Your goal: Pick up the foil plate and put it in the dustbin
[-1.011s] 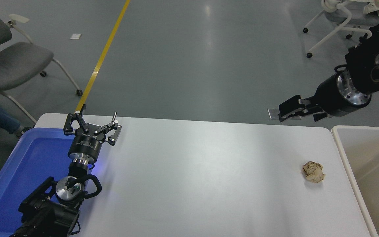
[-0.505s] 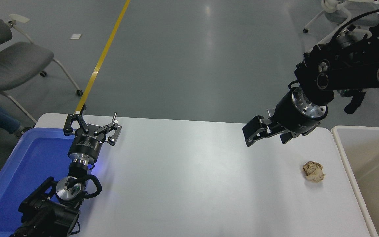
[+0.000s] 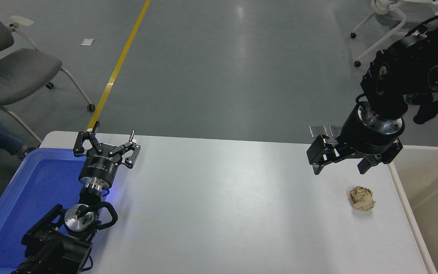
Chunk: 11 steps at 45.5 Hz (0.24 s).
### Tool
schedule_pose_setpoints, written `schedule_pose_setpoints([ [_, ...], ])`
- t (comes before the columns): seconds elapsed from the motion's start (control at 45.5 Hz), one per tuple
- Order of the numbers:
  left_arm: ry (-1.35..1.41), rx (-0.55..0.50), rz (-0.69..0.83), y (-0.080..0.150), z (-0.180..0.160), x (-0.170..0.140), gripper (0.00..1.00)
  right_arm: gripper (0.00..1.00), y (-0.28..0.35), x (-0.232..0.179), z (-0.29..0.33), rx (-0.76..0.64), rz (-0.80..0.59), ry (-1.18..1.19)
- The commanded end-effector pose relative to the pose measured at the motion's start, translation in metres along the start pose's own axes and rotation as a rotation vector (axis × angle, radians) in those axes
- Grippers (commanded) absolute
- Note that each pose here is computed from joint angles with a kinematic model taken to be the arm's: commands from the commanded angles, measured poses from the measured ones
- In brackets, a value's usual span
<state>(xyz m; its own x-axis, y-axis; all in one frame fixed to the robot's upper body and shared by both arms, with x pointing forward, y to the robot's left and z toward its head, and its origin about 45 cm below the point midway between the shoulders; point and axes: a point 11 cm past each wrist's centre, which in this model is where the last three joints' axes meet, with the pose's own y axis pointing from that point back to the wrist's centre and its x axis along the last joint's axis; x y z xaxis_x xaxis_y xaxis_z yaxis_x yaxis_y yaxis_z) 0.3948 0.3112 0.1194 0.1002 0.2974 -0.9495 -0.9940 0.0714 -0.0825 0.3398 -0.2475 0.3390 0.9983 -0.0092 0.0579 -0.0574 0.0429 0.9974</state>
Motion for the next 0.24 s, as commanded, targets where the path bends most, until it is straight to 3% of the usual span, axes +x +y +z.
schedule_pose_setpoints([
  [0.0,0.000,0.000,0.000,0.0000,0.0001,0.0000,0.99,1.00,0.0060,-0.0018,0.0110,-0.023,-0.010,-0.027],
  [0.22,0.000,0.000,0.000,0.0000,0.0001,0.0000,0.99,1.00,0.0067,-0.0015,0.0158,-0.037,-0.008,-0.033],
])
